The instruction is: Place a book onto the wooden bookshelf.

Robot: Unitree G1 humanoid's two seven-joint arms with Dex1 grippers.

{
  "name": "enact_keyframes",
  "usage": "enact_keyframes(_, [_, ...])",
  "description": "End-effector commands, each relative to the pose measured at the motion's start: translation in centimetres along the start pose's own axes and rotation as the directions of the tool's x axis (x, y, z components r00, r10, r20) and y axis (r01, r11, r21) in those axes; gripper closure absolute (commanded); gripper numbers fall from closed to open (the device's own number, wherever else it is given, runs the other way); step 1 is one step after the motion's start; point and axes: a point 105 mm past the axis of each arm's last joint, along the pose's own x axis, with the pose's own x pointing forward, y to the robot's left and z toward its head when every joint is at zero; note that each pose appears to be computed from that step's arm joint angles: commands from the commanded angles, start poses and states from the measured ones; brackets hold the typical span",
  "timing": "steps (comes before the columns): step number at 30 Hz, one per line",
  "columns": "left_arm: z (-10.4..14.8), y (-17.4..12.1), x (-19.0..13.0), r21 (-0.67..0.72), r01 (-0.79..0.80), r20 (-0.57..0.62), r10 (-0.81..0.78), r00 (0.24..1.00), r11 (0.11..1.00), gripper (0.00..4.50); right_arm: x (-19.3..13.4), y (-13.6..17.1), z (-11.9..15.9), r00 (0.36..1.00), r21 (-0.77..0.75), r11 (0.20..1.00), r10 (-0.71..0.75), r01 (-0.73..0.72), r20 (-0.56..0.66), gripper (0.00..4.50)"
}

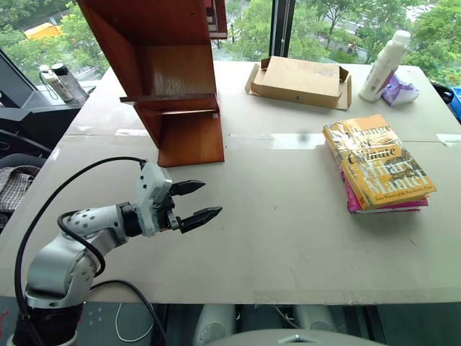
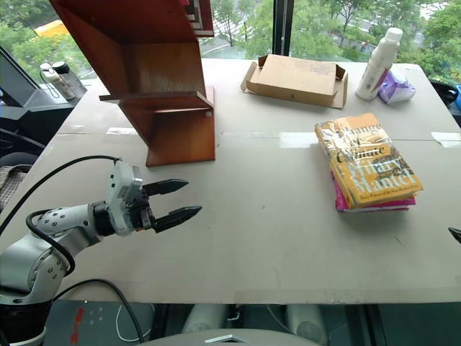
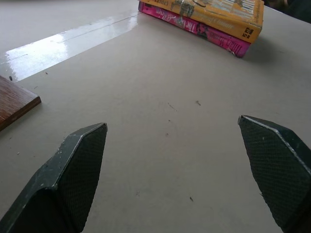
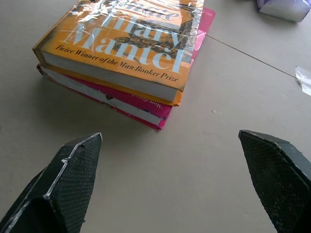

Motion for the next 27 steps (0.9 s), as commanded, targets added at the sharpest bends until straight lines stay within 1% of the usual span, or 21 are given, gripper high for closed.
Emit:
enact_keyframes(1, [1.5, -0.4, 0.9, 0.048, 0.014, 0.052, -0.017, 0.999, 0.999, 0.07, 0.2, -0.8, 2.4, 0.994, -0.034, 0.997, -0.07, 0.073, 0.081, 0.0])
enact_keyframes(2, [2.1, -0.6, 2.0, 0.062, 0.028, 0.079, -0.033, 0.996, 0.998, 0.07, 1.3, -0.9, 3.5, 0.987, -0.045, 0.991, -0.121, 0.126, 0.103, 0.0])
enact_keyframes(4, [3.1, -1.1, 3.6, 0.099, 0.056, 0.118, -0.068, 0.991, 0.994, 0.07, 2.7, -0.7, 5.5, 0.969, -0.133, 0.962, -0.225, 0.237, 0.103, 0.0])
enact_keyframes(5, [3.4, -1.2, 4.1, 0.108, 0.061, 0.129, -0.075, 0.989, 0.992, 0.07, 3.0, -0.4, 6.1, 0.967, -0.136, 0.959, -0.236, 0.248, 0.097, 0.0])
enact_keyframes(6, [3.8, -1.2, 4.7, 0.102, 0.065, 0.149, -0.08, 0.986, 0.993, 0.07, 3.8, 0.3, 6.9, 0.976, -0.094, 0.973, -0.201, 0.209, 0.089, 0.0])
enact_keyframes(8, [4.8, -1.6, 6.3, 0.134, 0.083, 0.172, -0.106, 0.979, 0.987, 0.07, 5.6, 1.1, 8.5, 0.985, -0.008, 0.987, -0.157, 0.158, 0.079, 0.0])
enact_keyframes(10, [5.4, -2.1, 7.7, 0.166, 0.102, 0.188, -0.133, 0.973, 0.981, 0.07, 6.8, 1.0, 9.3, 0.983, -0.033, 0.983, -0.181, 0.183, 0.039, 0.0])
enact_keyframes(13, [6.2, -2.7, 10.0, 0.189, 0.121, 0.208, -0.16, 0.965, 0.975, 0.07, 8.7, 0.3, 9.4, 0.97, -0.095, 0.968, -0.237, 0.231, -0.058, 0.0])
enact_keyframes(16, [7.1, -3.8, 11.3, 0.22, 0.145, 0.24, -0.198, 0.95, 0.965, 0.0, 9.9, -1.3, 9.5, 0.945, -0.101, 0.951, -0.304, 0.293, -0.118, 0.81])
enact_keyframes(17, [7.3, -4.1, 11.4, 0.223, 0.151, 0.251, -0.207, 0.946, 0.963, 0.0, 10.1, -1.5, 9.5, 0.942, -0.092, 0.95, -0.309, 0.299, -0.131, 1.35])
enact_keyframes(18, [7.6, -4.1, 11.5, 0.227, 0.152, 0.258, -0.209, 0.943, 0.962, 0.0, 10.7, -1.9, 9.8, 0.936, -0.116, 0.944, -0.323, 0.308, -0.142, 1.87])
enact_keyframes(20, [8.0, -4.1, 10.9, 0.225, 0.15, 0.277, -0.211, 0.938, 0.963, 0.0, 11.5, -1.6, 10.4, 0.937, -0.145, 0.944, -0.316, 0.296, -0.15, 2.51])
enact_keyframes(22, [8.0, -4.1, 10.4, 0.232, 0.15, 0.276, -0.213, 0.937, 0.961, 0.0, 12.4, -1.4, 11.0, 0.936, -0.133, 0.945, -0.316, 0.297, -0.154, 3.46])
enact_keyframes(24, [8.2, -4.3, 10.0, 0.245, 0.154, 0.273, -0.22, 0.936, 0.957, 0.0, 13.1, -1.6, 11.4, 0.926, -0.149, 0.939, -0.333, 0.309, -0.177, 4.28])
enact_keyframes(25, [8.4, -4.3, 9.9, 0.254, 0.155, 0.272, -0.225, 0.936, 0.955, 0.0, 13.3, -1.8, 11.6, 0.921, -0.155, 0.936, -0.343, 0.317, -0.187, 4.4])
enact_keyframes(27, [8.5, -4.3, 9.5, 0.272, 0.159, 0.264, -0.232, 0.936, 0.949, 0.0, 13.5, -1.9, 12.0, 0.912, -0.164, 0.931, -0.355, 0.326, -0.206, 4.4])
